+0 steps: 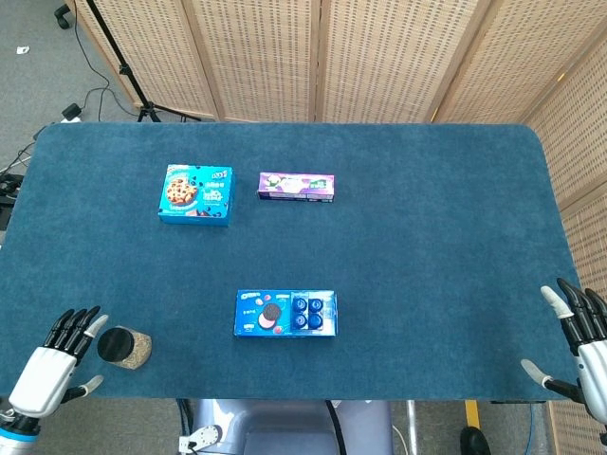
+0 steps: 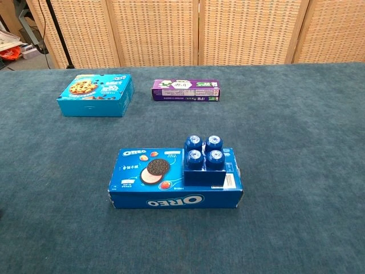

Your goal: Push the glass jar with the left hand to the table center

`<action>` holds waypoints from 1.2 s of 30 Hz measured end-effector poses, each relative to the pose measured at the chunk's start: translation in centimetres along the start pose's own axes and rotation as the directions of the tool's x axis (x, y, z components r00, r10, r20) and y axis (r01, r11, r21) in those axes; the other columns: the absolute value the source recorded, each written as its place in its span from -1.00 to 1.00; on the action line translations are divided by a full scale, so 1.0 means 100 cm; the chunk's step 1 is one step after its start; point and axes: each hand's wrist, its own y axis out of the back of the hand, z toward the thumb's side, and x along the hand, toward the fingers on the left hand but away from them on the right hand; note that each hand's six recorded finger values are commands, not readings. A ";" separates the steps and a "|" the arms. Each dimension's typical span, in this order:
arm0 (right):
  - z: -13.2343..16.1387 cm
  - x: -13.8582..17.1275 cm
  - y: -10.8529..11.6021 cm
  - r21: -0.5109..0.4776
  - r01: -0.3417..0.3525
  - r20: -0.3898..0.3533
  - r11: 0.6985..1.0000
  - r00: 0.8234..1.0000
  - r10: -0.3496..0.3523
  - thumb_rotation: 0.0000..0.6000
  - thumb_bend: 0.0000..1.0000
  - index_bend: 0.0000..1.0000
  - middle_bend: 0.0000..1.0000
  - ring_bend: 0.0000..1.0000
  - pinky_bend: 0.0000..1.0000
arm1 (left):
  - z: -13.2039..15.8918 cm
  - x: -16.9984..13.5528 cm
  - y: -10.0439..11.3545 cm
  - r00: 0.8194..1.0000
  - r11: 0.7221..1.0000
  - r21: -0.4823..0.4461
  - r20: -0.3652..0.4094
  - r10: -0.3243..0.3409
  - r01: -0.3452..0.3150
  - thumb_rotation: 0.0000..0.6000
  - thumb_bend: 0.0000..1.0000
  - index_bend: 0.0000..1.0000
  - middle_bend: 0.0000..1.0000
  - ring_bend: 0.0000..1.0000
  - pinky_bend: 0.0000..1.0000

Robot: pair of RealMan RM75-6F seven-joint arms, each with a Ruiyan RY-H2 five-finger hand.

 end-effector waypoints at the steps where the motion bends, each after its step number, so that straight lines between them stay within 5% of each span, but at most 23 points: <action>1: 0.000 0.000 0.000 -0.002 0.001 0.000 1.000 1.000 -0.001 1.00 -1.00 -1.00 -1.00 -1.00 -1.00 | 0.002 0.002 -0.002 1.000 1.000 -0.005 0.003 0.003 -0.003 1.00 -1.00 -1.00 -1.00 -1.00 -1.00; 12: -0.003 -0.001 0.003 -0.010 0.004 0.006 1.000 1.000 -0.004 1.00 -1.00 -1.00 -1.00 -1.00 -1.00 | 0.005 0.038 -0.004 0.999 0.998 -0.033 -0.014 0.051 -0.051 1.00 -1.00 -1.00 -1.00 -1.00 -1.00; 36: -0.009 -0.003 0.010 -0.034 0.016 0.027 0.999 1.000 -0.015 1.00 -1.00 -1.00 -1.00 -1.00 -1.00 | 0.021 0.135 -0.003 0.997 0.998 -0.047 -0.052 0.049 -0.052 1.00 -1.00 -1.00 -1.00 -1.00 -1.00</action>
